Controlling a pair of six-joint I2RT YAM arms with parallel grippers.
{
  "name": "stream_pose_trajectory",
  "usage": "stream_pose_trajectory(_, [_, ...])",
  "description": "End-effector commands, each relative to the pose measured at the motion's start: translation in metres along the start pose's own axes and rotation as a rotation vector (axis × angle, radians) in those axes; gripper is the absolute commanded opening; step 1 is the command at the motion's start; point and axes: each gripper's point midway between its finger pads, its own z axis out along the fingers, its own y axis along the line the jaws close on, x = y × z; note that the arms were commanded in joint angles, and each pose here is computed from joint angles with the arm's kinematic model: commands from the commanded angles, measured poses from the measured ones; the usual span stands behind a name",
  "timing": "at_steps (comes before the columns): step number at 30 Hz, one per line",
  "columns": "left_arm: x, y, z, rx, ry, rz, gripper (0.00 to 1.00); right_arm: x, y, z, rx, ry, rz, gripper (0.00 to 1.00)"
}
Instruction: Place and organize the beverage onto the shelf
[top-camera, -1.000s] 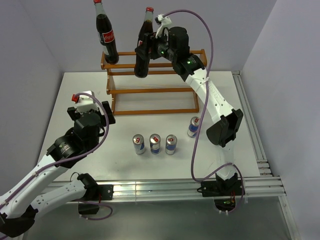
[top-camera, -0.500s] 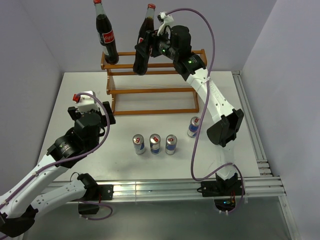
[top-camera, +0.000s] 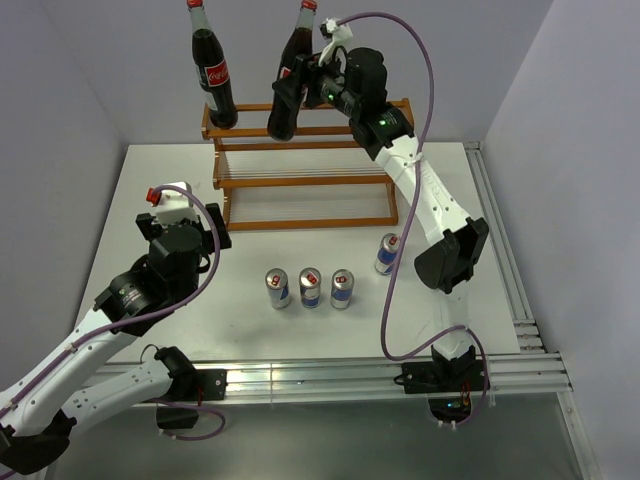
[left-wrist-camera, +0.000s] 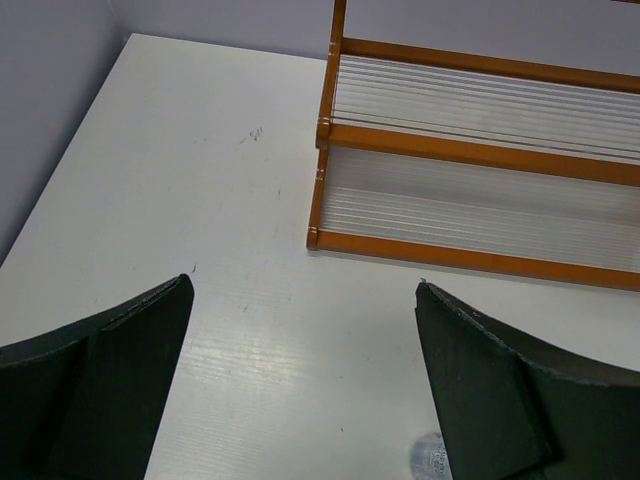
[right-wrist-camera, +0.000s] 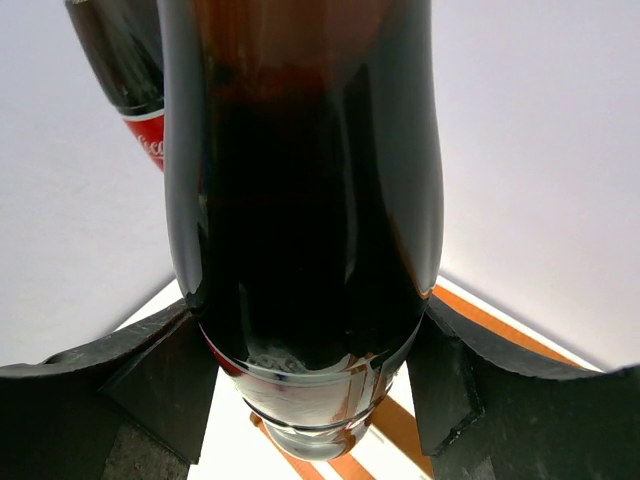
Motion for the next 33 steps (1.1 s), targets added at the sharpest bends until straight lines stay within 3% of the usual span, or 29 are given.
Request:
stream_pose_trajectory(1, [-0.005, -0.005, 0.000, 0.019, -0.015, -0.008, 1.00, -0.184, 0.051, -0.065, -0.097, -0.536, -0.161, 0.00])
stream_pose_trajectory(18, [-0.008, -0.005, -0.003, 0.037, -0.022, -0.021, 0.99, -0.177, 0.027, -0.043, -0.031, -0.594, -0.276, 0.00])
stream_pose_trajectory(33, [-0.011, -0.006, -0.005, 0.053, -0.026, -0.027, 0.99, -0.138, 0.044, -0.016, -0.101, -0.499, -0.336, 0.00])
